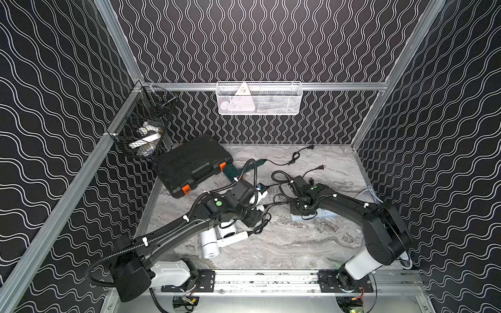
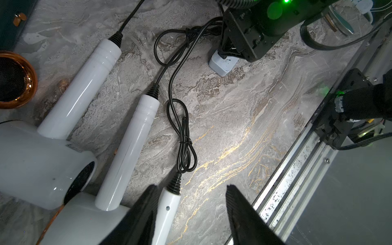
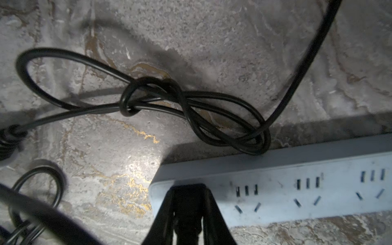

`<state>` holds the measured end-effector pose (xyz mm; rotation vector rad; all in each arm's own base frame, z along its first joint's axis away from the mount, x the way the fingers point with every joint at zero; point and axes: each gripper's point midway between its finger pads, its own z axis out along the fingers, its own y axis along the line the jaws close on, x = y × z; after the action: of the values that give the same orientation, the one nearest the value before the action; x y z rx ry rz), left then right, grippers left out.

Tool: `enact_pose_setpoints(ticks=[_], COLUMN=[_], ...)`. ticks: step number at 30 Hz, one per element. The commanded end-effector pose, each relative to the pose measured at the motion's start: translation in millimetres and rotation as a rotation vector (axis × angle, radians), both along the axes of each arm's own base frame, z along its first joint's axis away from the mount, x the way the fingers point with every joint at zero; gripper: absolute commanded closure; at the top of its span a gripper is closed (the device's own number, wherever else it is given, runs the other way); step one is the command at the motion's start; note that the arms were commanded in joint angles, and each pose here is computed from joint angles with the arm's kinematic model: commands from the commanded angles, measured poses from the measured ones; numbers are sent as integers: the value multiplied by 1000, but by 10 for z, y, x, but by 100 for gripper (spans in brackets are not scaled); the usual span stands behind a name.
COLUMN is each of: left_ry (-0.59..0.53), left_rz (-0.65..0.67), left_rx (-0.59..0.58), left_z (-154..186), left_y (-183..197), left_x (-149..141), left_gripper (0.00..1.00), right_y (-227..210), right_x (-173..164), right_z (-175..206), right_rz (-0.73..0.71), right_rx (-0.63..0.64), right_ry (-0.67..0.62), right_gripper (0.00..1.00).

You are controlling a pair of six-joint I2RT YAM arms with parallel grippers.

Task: Charge the blow dryers
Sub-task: Insert the plug into the socket.

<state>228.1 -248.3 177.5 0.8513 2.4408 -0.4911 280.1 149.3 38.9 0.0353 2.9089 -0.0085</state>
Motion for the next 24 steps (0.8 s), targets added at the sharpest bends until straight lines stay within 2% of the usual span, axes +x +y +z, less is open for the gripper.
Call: enact_pose_setpoints(ticks=[1, 24], left_ry=[-8, 5], left_rz=[12, 23], left_rx=[-35, -76], left_z=[57, 127], left_y=[-25, -8], left_x=[10, -66], left_gripper=[43, 43], right_y=[-233, -267], right_x=[-373, -436], right_z=[-120, 96], right_rz=[-39, -52], right_rx=[-88, -80], right_ry=[153, 115], right_gripper=[82, 83])
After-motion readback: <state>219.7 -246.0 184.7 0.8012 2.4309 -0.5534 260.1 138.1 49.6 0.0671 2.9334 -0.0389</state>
